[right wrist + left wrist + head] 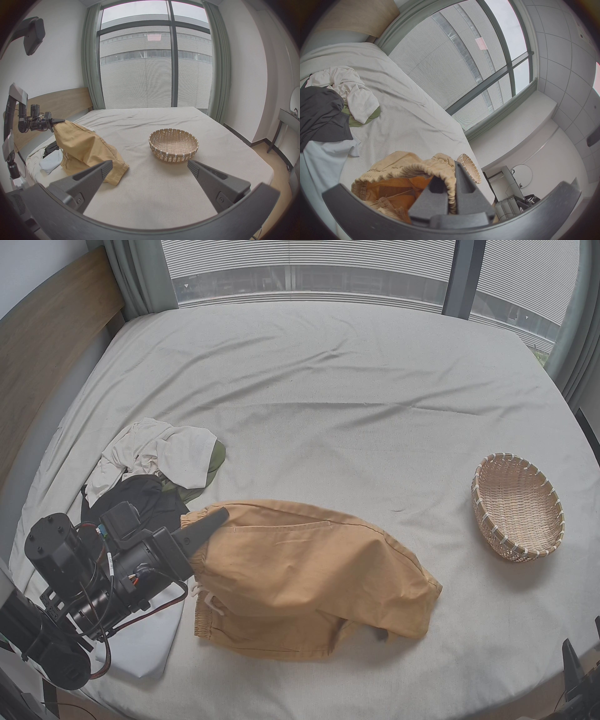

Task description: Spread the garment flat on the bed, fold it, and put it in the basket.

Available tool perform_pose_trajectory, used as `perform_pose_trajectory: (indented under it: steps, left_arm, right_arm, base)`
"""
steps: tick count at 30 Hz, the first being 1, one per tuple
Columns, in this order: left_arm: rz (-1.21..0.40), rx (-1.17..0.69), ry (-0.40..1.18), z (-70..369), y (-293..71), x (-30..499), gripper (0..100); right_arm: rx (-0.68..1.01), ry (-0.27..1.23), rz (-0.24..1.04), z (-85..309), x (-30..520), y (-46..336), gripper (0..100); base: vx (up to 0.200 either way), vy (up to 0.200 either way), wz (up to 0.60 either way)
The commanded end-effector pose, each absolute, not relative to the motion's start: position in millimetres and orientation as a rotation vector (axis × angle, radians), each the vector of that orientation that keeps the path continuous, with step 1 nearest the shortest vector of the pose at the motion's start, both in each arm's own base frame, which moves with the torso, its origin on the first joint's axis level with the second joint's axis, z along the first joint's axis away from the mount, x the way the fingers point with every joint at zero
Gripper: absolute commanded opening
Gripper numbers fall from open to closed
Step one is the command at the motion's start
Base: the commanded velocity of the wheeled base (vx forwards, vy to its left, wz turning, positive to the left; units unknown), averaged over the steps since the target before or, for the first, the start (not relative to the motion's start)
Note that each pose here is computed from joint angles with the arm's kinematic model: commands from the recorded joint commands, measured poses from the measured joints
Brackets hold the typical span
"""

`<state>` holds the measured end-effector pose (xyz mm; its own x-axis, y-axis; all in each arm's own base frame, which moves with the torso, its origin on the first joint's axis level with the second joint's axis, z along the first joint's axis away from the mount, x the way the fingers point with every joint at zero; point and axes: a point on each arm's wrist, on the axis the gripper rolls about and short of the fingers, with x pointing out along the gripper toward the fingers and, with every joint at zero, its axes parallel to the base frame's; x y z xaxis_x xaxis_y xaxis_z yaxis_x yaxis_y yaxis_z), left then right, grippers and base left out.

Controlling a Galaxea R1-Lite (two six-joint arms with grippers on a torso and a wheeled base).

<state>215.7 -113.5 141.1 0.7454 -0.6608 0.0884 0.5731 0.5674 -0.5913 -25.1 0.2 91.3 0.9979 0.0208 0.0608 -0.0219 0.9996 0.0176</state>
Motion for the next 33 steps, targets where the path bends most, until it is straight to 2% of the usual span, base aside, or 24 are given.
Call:
perform_pose_trajectory:
  steps: [1, 3, 6, 7, 9, 13, 18, 22, 33]
  left_arm:
    - [-0.727, -0.639, 0.146, 142, -113, 215, 0]
    - [-0.727, -0.639, 0.145, 142, -113, 215, 0]
    - [-0.726, -0.639, 0.143, 142, -112, 215, 0]
    - [-0.725, -0.639, 0.142, 142, -112, 216, 0]
    - [-0.722, -0.64, 0.136, 143, -111, 217, 0]
    - [-0.7, -0.643, 0.114, 146, -106, 222, 0]
    - [-0.692, -0.643, 0.107, 147, -105, 224, 0]
    - [-0.677, -0.644, 0.105, 146, -102, 226, 0]
    - [-0.668, -0.644, 0.102, 146, -99, 227, 0]
  right_arm:
    - [0.025, -0.156, 0.027, 144, -33, 1, 100]
    - [0.029, -0.128, 0.04, 149, -29, 1, 100]
    - [0.115, 0.014, 0.184, 151, -10, 1, 100]
    - [0.21, 0.077, 0.259, 153, -2, 2, 100]
    - [0.322, 0.184, 0.313, 159, 15, 6, 100]
    - [0.391, 0.284, 0.371, 168, 47, 16, 100]
    - [0.399, 0.38, 0.361, 164, 91, 28, 100]
    - [0.397, 0.512, 0.319, 146, 121, 34, 100]
    - [0.395, 0.59, 0.303, 112, 162, 45, 100]
  base:
    - [0.0, 0.0, 0.0]
    - [0.0, 0.0, 0.0]
    - [0.0, 0.0, 0.0]
    - [0.0, 0.0, 0.0]
    - [0.0, 0.0, 0.0]
    - [0.0, 0.0, 0.0]
    - [0.0, 0.0, 0.0]
    - [0.0, 0.0, 0.0]
    - [0.0, 0.0, 0.0]
